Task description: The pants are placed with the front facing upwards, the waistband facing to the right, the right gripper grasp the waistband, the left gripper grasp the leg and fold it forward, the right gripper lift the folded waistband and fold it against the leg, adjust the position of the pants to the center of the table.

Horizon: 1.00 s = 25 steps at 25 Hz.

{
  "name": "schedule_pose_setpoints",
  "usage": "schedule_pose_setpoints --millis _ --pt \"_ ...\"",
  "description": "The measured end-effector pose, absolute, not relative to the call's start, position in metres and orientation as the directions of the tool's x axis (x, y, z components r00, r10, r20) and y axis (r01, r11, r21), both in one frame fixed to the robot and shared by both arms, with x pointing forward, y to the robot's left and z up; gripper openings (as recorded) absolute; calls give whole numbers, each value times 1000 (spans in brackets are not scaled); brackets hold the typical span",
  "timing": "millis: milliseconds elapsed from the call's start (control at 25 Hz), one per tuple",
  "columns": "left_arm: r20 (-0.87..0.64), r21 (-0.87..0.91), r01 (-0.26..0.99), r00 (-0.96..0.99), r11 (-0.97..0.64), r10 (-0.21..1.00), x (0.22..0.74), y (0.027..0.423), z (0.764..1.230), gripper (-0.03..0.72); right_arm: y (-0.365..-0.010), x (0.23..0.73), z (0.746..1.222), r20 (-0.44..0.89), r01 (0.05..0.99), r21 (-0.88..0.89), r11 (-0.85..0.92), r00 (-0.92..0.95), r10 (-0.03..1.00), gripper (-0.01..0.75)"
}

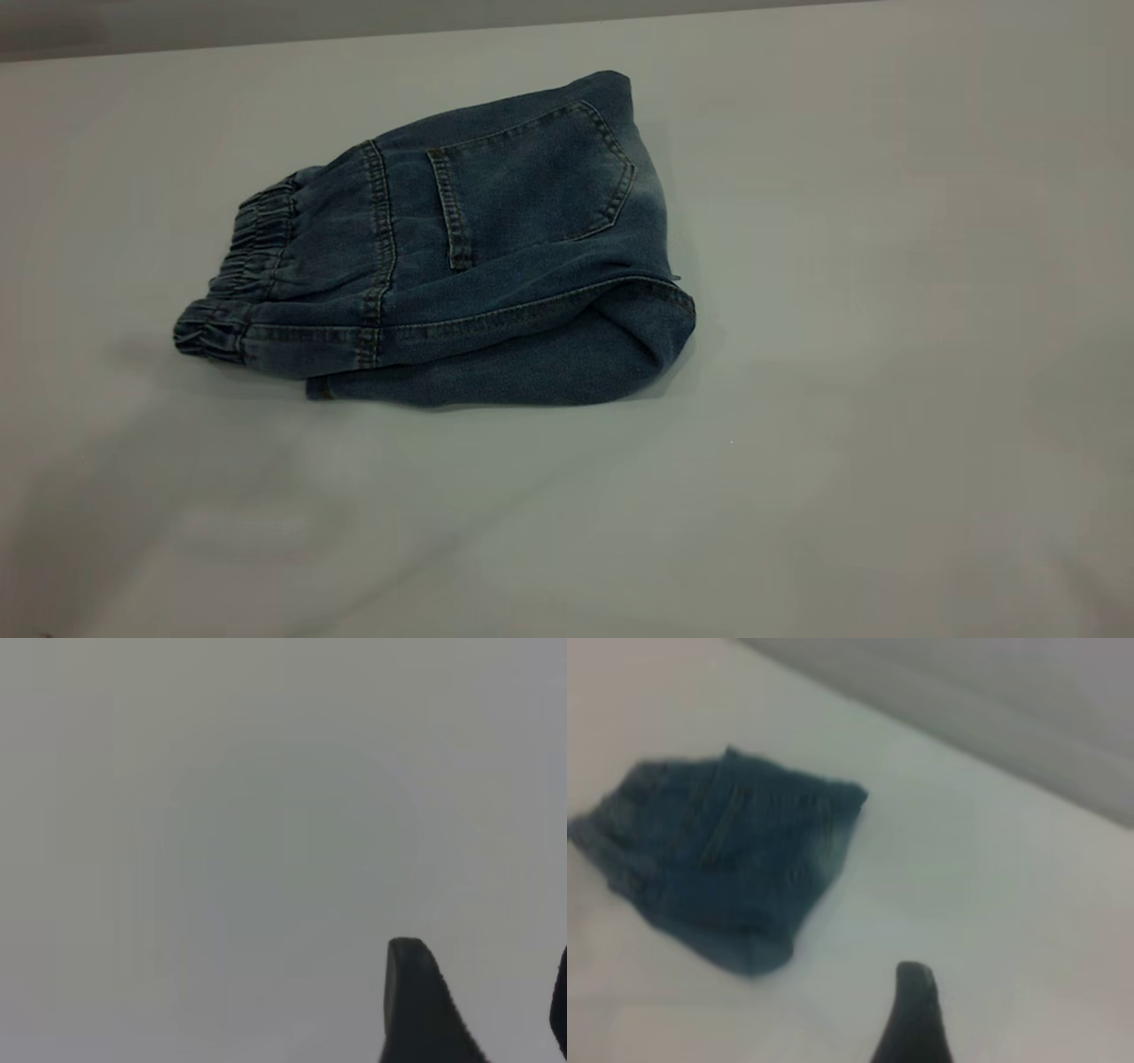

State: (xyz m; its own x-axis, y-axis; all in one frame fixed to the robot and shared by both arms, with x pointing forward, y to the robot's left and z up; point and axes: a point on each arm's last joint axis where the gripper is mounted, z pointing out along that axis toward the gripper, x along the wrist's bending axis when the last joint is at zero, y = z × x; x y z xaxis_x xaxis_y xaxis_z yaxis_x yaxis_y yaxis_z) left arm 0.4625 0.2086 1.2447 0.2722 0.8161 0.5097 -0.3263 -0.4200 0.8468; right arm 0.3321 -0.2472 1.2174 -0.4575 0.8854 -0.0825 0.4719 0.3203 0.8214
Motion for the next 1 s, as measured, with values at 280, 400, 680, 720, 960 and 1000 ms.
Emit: schedule_pose_setpoints --millis 280,400,680,720,960,1000 --pt "496 848 -382 325 -368 805 442 209 1255 288 -294 276 1150 -51 431 865 257 -433 900 481" --pt "444 877 -366 369 -312 816 435 209 1252 286 -300 263 1115 22 468 859 207 -438 899 481" --pt "374 917 -297 412 -266 831 408 220 1219 286 -297 255 1058 85 549 805 224 -480 873 481" --pt "352 927 -278 423 -250 835 403 222 1212 286 -295 255 1055 90 551 802 229 -491 867 481" --pt "283 948 -263 437 -180 854 361 238 1185 286 -293 256 1053 85 539 808 237 -505 859 481" --pt "278 949 -266 437 -172 855 354 241 1180 286 -293 256 1053 85 539 808 237 -505 859 481"
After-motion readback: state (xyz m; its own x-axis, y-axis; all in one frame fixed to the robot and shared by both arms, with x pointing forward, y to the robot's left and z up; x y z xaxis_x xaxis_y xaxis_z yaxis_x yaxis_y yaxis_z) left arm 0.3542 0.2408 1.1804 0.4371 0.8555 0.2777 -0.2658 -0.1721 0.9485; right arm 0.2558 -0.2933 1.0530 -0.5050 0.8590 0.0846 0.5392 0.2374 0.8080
